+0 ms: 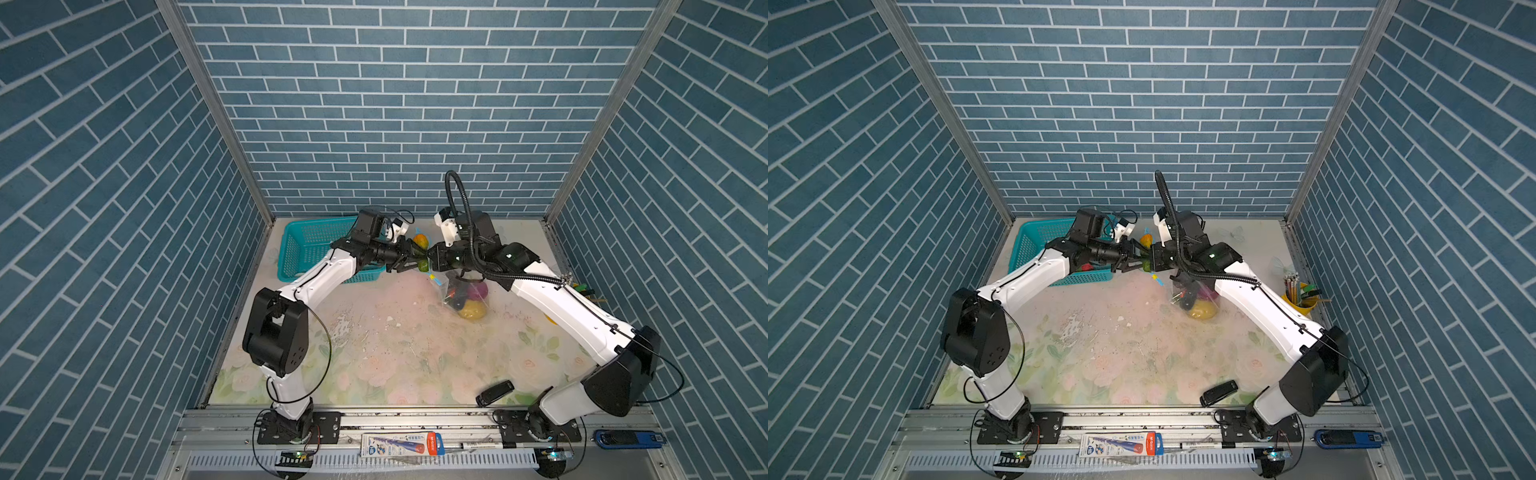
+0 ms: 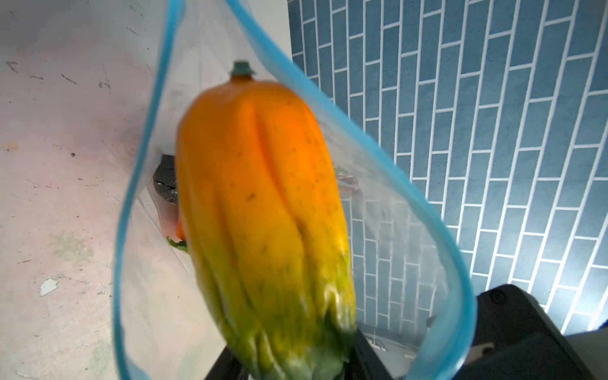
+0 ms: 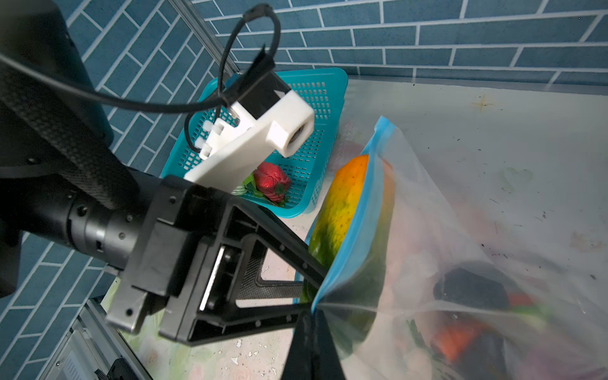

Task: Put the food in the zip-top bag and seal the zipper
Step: 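Lower the papaya into the bag held by the right gripper and release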

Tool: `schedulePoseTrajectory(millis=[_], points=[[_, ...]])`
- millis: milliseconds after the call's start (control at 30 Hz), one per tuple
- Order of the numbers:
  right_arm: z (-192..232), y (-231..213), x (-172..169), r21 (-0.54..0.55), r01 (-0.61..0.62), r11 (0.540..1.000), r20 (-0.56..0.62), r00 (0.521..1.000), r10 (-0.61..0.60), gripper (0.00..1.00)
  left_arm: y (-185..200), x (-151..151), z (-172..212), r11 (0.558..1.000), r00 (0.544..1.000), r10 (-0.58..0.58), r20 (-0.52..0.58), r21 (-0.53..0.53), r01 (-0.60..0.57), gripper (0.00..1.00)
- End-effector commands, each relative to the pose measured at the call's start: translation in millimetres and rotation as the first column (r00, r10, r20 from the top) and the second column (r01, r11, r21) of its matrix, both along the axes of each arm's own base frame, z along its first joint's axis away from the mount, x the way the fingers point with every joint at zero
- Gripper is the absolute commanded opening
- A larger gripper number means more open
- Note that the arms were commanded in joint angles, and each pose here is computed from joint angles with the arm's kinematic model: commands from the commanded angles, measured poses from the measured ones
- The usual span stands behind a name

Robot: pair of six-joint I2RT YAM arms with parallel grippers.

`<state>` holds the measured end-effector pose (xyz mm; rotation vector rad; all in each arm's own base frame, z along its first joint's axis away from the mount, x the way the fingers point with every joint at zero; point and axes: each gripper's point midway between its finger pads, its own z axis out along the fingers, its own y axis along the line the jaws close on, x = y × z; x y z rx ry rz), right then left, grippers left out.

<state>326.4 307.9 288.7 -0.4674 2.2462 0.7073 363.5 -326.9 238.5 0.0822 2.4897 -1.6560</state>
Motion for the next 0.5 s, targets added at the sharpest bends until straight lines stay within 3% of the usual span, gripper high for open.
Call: schedulePoseTrajectory(millis=[0, 467], points=[[19.6, -2.5, -2.2, 0.013, -0.011, 1.0, 0.075, 0.997, 0.01, 0.0, -0.7, -13.5, -5.8, 0.998, 0.998, -0.058, 0.006, 0.015, 0.058, 0.36], [24.5, 0.3, -7.2, 0.014, -0.023, 1.0, 0.082, 0.996, 0.022, 0.0, -0.6, -13.9, -7.2, 0.997, 0.997, -0.061, 0.057, 0.049, 0.058, 0.51]])
